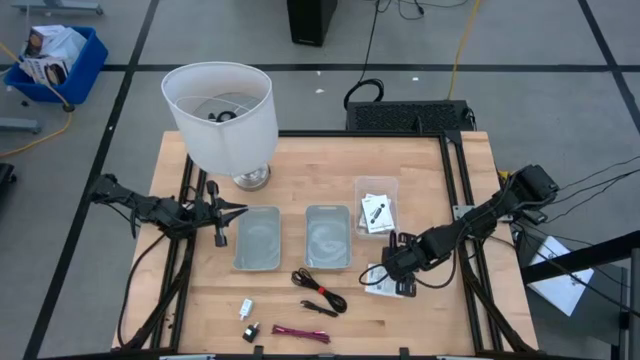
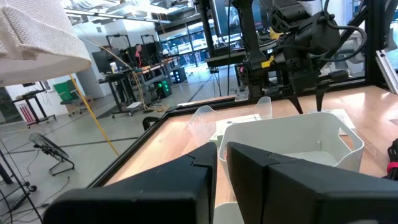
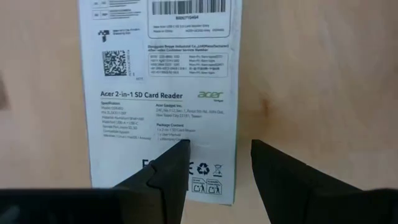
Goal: Pick and place items into bin
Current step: Put the white card reader box into the transparent bin, then adjust the transparent bin
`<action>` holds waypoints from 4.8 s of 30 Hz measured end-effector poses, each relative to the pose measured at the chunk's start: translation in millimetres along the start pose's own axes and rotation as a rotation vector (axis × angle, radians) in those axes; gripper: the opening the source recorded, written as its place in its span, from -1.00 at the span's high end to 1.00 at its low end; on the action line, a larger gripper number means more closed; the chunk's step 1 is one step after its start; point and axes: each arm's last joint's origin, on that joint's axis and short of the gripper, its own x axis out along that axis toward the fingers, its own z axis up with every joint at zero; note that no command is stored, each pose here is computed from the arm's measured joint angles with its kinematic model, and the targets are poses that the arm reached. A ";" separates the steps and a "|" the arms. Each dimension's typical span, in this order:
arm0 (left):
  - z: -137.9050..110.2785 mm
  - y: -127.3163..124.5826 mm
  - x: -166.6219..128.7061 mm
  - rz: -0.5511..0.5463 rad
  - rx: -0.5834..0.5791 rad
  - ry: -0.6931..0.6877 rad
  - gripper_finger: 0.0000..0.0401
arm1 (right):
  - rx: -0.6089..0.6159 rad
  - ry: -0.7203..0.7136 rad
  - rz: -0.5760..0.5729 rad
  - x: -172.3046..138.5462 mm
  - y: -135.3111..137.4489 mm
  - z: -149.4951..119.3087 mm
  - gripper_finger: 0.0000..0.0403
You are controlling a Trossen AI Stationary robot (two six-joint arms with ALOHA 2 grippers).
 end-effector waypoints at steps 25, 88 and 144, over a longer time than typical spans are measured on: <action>-0.1 0.0 0.0 0.000 -0.004 0.001 0.77 | 0.119 -0.101 0.080 1.9 8.5 9.6 0.99; 0.0 0.0 0.0 0.000 -0.050 0.000 0.77 | 1.060 -0.436 -0.307 -106.2 -78.3 38.7 1.00; -0.3 -0.1 0.0 -0.001 -0.032 0.002 0.77 | 0.891 -0.657 0.006 -123.3 -90.8 21.4 -0.11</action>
